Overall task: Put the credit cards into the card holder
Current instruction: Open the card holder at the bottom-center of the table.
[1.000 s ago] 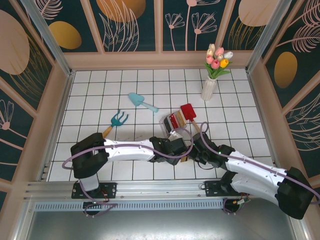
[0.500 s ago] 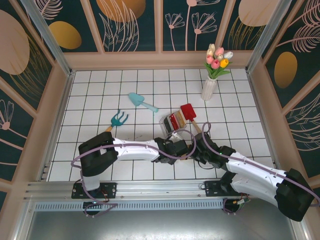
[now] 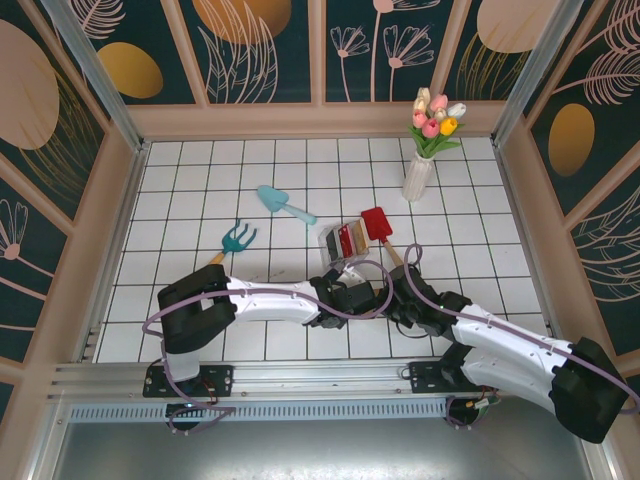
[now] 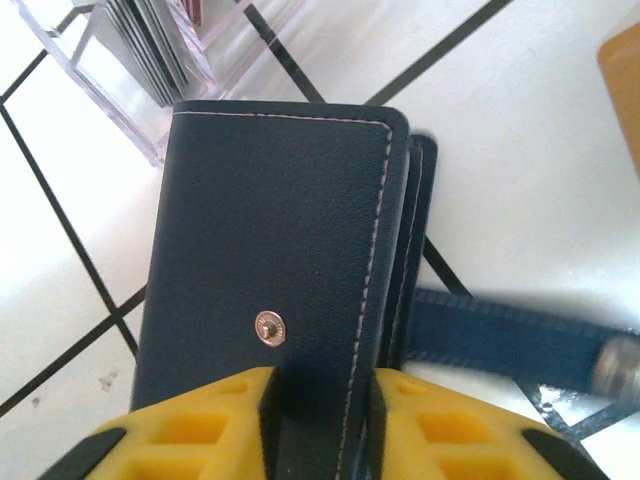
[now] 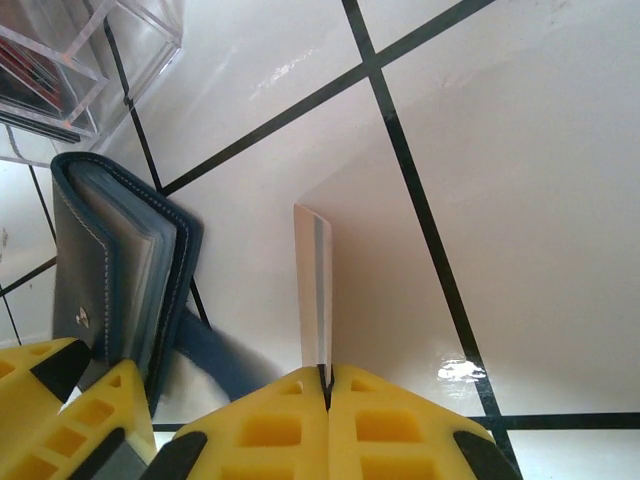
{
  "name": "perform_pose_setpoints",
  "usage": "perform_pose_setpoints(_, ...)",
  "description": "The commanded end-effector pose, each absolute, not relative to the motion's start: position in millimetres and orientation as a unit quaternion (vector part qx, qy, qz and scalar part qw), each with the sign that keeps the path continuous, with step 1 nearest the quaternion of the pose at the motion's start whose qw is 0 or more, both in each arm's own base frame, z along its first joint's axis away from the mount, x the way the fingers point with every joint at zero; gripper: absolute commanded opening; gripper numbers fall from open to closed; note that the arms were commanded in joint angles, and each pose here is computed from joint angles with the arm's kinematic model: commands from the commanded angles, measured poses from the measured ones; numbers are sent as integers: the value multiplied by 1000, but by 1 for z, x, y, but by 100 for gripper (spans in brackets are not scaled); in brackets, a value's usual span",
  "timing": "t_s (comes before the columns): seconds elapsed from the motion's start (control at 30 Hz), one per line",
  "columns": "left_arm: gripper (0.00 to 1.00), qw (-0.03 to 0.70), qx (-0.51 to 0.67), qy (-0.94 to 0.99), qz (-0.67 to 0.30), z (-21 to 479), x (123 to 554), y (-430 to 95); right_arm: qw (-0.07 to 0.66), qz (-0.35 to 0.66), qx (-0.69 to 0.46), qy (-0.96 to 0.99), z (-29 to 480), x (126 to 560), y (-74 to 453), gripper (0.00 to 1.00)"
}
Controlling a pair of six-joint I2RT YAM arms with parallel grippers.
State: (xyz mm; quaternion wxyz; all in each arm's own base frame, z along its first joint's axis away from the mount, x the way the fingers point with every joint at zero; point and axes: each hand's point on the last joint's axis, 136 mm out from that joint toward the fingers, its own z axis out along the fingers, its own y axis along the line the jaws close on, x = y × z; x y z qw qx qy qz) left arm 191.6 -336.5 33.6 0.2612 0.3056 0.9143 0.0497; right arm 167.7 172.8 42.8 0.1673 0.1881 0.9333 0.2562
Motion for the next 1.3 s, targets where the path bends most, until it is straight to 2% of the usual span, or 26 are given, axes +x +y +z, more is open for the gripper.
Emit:
perform_pose_setpoints(0.0, 24, 284, 293, 911, 55, 55, 199, -334, 154, 209, 193, 946, 26, 158, 154, 0)
perform_pose_setpoints(0.2, 16, 287, 293, 910, 53, 59, 200, -335, 158, 214, 191, 945, 29, 161, 157, 0)
perform_pose_setpoints(0.33, 0, 292, 292, 909, 65, 60, 202, -332, 169, 235, 180, 940, 43, 168, 166, 0)
perform_pose_setpoints(0.47, 0, 296, 287, 909, 62, 65, 203, -331, 189, 259, 167, 933, 63, 179, 178, 0)
perform_pose_setpoints(0.67, 0, 293, 261, 920, 3, 88, 199, -345, 214, 261, 158, 928, 90, 191, 182, 0)
perform_pose_setpoints(1.0, 0, 236, 116, 954, -142, 113, 212, -332, 261, 244, 158, 920, 137, 202, 171, 0)
perform_pose_setpoints(1.27, 0, 171, -14, 947, -273, 100, 196, -321, 242, 305, 106, 915, 150, 204, 210, 0)
